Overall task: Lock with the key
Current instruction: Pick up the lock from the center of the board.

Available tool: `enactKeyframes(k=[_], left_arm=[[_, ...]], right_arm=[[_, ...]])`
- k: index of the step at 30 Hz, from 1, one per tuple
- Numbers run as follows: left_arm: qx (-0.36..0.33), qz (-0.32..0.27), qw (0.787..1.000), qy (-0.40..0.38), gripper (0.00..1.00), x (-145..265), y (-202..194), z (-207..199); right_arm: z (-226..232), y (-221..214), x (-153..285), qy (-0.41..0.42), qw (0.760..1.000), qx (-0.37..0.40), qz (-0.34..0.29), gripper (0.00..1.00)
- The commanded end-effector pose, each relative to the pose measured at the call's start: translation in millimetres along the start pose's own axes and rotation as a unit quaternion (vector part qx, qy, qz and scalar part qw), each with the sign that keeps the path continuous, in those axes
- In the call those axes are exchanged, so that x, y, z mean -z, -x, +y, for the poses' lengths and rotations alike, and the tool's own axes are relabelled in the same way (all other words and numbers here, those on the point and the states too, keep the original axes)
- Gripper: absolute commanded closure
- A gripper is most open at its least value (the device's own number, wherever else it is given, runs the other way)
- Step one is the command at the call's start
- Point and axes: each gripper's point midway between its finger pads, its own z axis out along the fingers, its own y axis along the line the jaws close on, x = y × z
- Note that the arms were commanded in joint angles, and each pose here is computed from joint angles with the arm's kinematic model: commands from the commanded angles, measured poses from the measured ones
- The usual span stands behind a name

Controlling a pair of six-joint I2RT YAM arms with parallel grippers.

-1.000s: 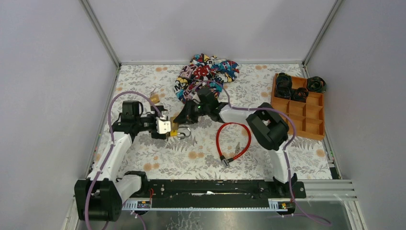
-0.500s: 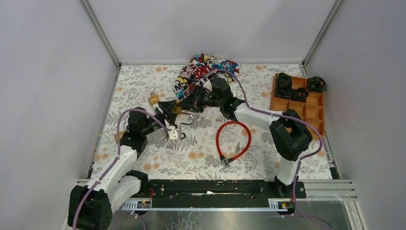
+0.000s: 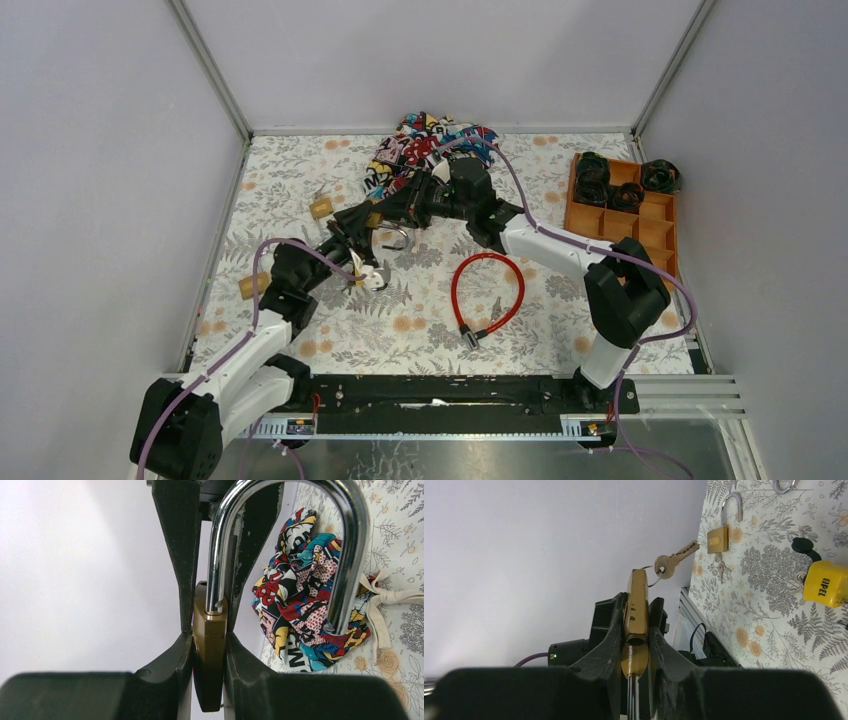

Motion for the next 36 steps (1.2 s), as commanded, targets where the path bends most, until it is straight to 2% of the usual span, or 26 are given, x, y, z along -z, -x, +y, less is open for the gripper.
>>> enactKeyframes(k=[1,2,4,5,7,10,13,14,16,17,18,22,24,26,29,33,36], left_arm=[[0.009,0.008,0.998,0.063,0.63,2,4,36],[0.011,0.013,0.998,0.067,0.63,3,2,37],[0.012,0.023,0.997,0.073,0.71,5,-1,38],[0.011,0.023,0.997,0.074,0.79,5,-1,39],[0.009,0.013,0.997,0.078,1.0,6,4,41],[0.018,-0.022,0.996,0.081,1.0,6,21,48],[0.055,-0.037,0.995,0.079,1.0,3,33,57],[0.078,-0.035,0.994,0.073,1.0,1,34,59],[0.134,-0.022,0.99,0.05,1.0,-1,32,57],[0.161,-0.014,0.986,0.031,1.0,-2,32,52],[0.193,0.001,0.981,-0.006,1.0,-1,30,36],[0.296,0.016,0.952,-0.08,1.0,7,42,14],[0.351,0.021,0.927,-0.131,1.0,16,53,-3],[0.398,0.03,0.899,-0.181,1.0,25,64,-19],[0.449,0.05,0.861,-0.232,1.0,33,73,-34],[0.477,0.05,0.838,-0.262,1.0,33,83,-32],[0.477,0.053,0.833,-0.273,1.0,31,83,-31]], right_arm=[[70,-17,18,0.089,0.991,0.099,0.004,1.0],[72,-17,19,0.092,0.991,0.1,0.002,1.0],[77,-17,22,0.095,0.99,0.105,-0.002,1.0],[78,-17,23,0.095,0.99,0.108,-0.003,1.0],[82,-17,24,0.095,0.989,0.117,-0.006,1.0],[83,-18,25,0.096,0.988,0.123,-0.004,1.0],[84,-21,25,0.091,0.985,0.149,0.008,1.0],[84,-21,26,0.088,0.982,0.165,0.011,0.9],[87,-24,33,0.083,0.974,0.212,0.014,0.6],[88,-25,38,0.081,0.968,0.239,0.018,0.5],[87,-26,44,0.075,0.963,0.259,0.023,0.44],[65,-27,73,0.025,0.945,0.323,0.048,0.26],[48,-29,90,-0.016,0.934,0.352,0.062,0.24],[36,-32,105,-0.046,0.913,0.398,0.075,0.24],[21,-38,118,-0.061,0.887,0.447,0.098,0.23],[14,-48,111,-0.034,0.871,0.476,0.114,0.26],[16,-51,100,-0.022,0.861,0.495,0.114,0.26]])
